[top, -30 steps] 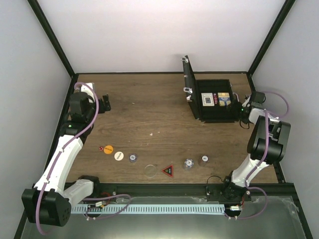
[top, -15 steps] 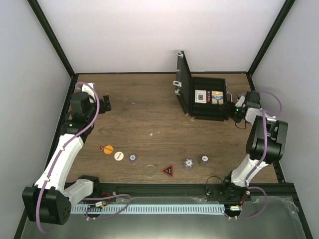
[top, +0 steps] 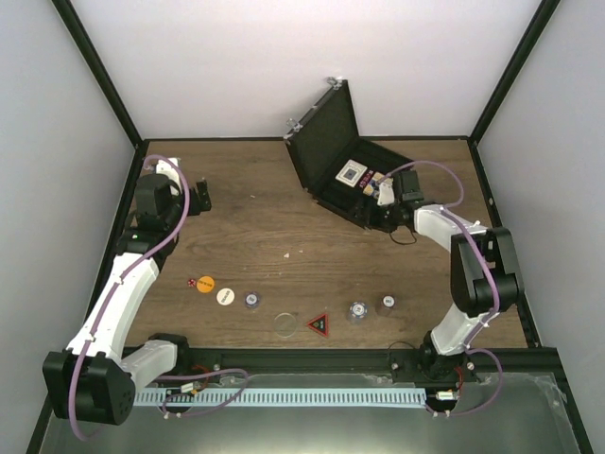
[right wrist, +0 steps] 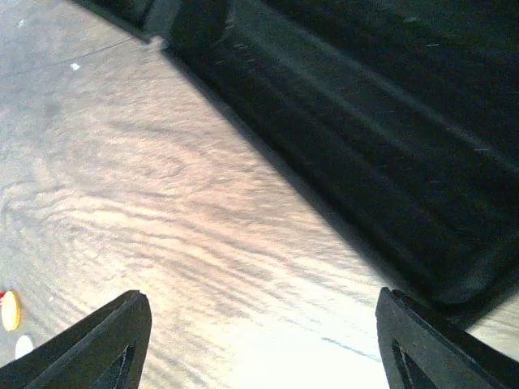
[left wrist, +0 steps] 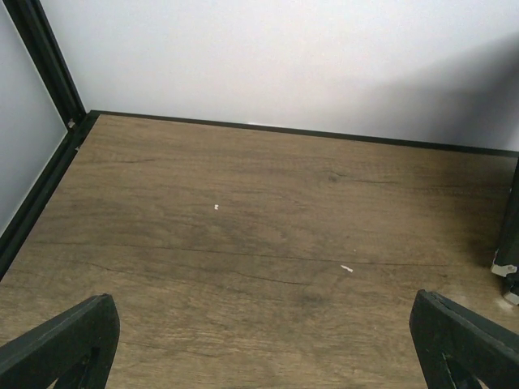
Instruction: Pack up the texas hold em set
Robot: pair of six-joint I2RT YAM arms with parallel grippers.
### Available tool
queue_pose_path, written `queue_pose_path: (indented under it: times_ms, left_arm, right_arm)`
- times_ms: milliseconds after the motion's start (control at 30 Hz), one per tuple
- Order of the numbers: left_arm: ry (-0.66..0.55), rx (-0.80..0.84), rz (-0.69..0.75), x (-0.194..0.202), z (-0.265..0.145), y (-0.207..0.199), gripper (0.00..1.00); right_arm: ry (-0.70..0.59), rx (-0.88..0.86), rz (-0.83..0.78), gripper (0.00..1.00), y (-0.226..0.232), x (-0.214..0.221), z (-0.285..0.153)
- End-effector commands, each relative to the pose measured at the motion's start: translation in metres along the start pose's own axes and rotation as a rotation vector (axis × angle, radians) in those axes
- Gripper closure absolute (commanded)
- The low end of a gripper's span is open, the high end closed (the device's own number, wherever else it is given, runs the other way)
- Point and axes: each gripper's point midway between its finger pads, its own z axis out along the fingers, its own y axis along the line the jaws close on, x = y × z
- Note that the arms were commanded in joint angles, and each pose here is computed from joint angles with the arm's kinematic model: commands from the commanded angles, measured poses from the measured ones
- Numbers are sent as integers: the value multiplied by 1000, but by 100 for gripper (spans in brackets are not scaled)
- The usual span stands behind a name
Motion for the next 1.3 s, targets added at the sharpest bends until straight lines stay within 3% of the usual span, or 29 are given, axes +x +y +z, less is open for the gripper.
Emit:
queue_pose_path:
  times_ms: [0,200,367,567,833,1267]
  left_arm:
    - [-3,5,3,0,1,0,0]
    - [-5,-1,3,-1,0,1,0]
    - [-6,-7,2,-1,-1,2,0]
    - [0,-3,-1,1,1,1,0]
    - [10,-1,0,3,3,0,0]
    - [18,-29,12,5,6,5,0]
  right_arm:
    - [-54,-30,-53,22,35,-19,-19]
    - [-184,135,-98,18,21,-59,-51]
    - [-251,168,-17,18,-18,-93,-66]
    - [-315,240,59,26,-77,-137,-69]
    - [-314,269,105,29,-136,-180,-45]
    - [-267,290,85,26,-188,-230,-10]
